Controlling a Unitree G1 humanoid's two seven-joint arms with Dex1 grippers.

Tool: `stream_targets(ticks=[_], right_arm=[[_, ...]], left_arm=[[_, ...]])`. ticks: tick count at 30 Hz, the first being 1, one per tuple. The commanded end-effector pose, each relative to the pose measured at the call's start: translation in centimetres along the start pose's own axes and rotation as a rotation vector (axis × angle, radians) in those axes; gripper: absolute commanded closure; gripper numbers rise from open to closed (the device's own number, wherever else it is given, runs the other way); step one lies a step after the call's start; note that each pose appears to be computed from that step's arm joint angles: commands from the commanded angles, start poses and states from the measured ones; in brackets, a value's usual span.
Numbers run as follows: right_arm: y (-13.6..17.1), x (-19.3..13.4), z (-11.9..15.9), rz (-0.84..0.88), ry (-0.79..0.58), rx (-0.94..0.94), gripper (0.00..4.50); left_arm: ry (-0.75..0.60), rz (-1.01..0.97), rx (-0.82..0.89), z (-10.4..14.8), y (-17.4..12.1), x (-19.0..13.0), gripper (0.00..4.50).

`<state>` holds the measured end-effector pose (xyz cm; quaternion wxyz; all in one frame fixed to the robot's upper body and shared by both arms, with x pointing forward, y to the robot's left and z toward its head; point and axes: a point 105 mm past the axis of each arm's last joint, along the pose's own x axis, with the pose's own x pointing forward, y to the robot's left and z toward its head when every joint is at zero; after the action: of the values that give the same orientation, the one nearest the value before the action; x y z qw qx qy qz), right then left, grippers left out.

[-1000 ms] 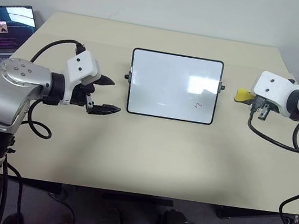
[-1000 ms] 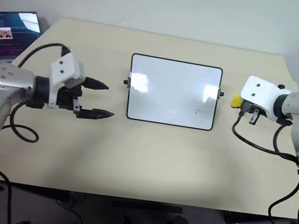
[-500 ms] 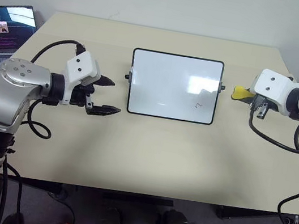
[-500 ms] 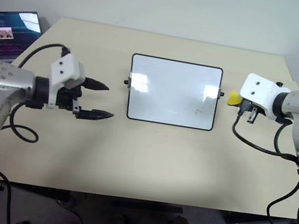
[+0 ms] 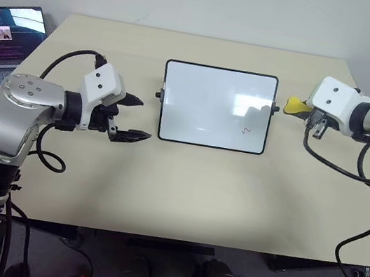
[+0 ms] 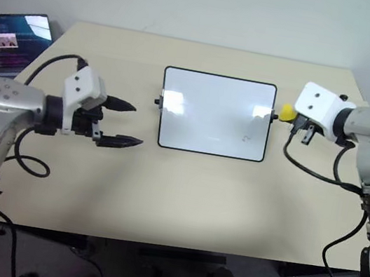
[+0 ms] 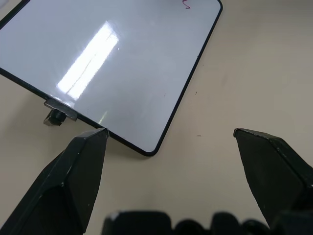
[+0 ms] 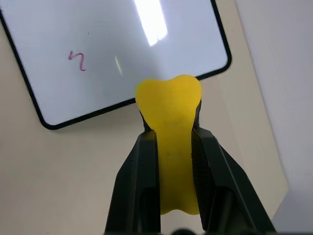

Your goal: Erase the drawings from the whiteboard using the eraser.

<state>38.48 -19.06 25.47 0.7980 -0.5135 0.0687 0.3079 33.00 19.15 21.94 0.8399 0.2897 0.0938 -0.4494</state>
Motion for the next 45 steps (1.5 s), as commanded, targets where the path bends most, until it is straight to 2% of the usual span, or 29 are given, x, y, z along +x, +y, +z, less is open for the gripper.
stream_targets(ticks=[1,9,20,25,30,36,40,45], right_arm=[[0.4,0.6,2.9,-0.037,-0.107,-0.016,3.95],[2.7,5.6,3.9,-0.12,-0.102,0.008,3.95],[2.9,8.7,3.1,-0.176,-0.082,0.04,3.95],[4.7,10.5,2.8,-0.133,-0.068,0.018,3.95],[7.2,11.1,2.8,-0.049,-0.08,0.034,3.95],[9.8,11.5,1.4,0.023,-0.047,0.05,3.97],[12.9,11.3,0.1,0.142,-0.011,0.046,3.98],[12.2,11.2,0.4,0.105,-0.017,0.051,3.98]], left_arm=[[-0.031,0.004,0.043,1.1,-0.2,0.4,0.0],[-0.089,-0.081,-0.009,1.2,-2.9,4.0,0.0],[-0.096,-0.111,-0.01,1.5,-3.7,4.8,0.0],[-0.081,-0.091,-0.01,1.2,-3.2,4.3,0.0],[-0.071,-0.071,-0.005,1.3,-2.8,3.7,0.0],[-0.067,-0.054,0.003,1.4,-2.4,3.2,0.0],[-0.066,-0.051,0.008,1.5,-2.2,3.2,0.0],[-0.064,-0.05,0.011,1.5,-2.1,3.2,0.0]])
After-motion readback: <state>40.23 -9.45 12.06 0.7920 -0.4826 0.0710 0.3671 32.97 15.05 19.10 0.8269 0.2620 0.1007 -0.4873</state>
